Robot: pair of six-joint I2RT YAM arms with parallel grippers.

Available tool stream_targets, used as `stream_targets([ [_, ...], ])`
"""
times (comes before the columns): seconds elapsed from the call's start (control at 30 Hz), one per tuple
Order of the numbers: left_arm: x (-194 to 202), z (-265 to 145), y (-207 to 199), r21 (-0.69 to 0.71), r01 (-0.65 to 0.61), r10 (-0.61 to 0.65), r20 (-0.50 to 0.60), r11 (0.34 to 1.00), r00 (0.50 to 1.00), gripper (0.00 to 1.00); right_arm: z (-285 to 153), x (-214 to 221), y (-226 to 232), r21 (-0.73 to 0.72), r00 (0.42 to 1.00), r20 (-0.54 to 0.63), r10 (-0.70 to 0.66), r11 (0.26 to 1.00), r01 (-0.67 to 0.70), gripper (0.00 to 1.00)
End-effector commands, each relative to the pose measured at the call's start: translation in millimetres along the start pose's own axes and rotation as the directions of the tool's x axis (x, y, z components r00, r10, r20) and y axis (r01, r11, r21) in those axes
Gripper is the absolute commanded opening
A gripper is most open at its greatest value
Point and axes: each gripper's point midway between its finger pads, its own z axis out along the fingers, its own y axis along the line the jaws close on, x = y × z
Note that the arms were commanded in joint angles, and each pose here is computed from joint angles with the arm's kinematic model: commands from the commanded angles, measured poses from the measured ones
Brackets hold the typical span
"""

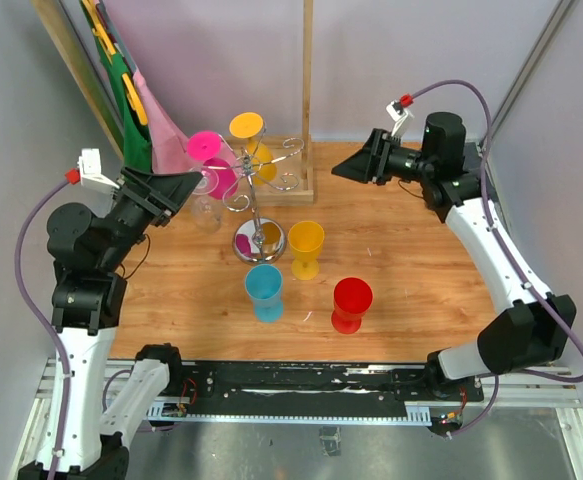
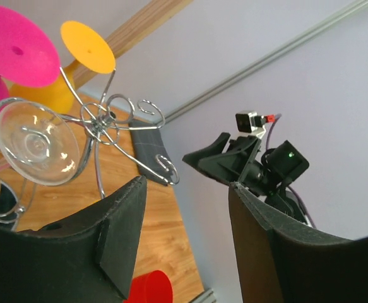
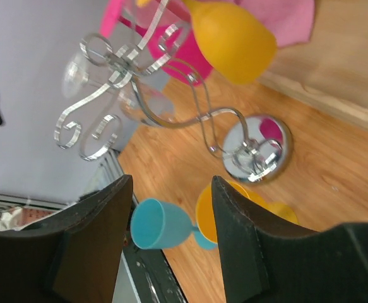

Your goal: Place the wine glass upside down on the wine glass rack

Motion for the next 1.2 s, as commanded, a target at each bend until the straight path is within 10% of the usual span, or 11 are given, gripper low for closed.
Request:
stream_targets([
  [0.0, -10.9, -2.8, 2.4, -0.061, -0.132, 0.134, 0.026, 0.989, 0.991, 0.59, -8.4, 55.4, -25.2, 0.17, 0.982, -0.186, -0.034, 0.983, 0.066, 0.54],
  [0.3, -3.6, 0.3, 9.2, -0.066, -0.141, 0.141, -0.009, 0.988, 0.99, 0.6, 3.5, 121.7, -40.1, 0.292, 0.888, -0.457, -0.055, 0.933, 0.208, 0.51],
  [1.17, -5.4, -2.1, 10.7, -0.084, -0.13, 0.131, 0.004, 0.988, 0.991, 0.6, 31.0, 166.8, -87.9, 0.362, 0.738, -0.674, -0.035, 0.855, 0.371, 0.35],
])
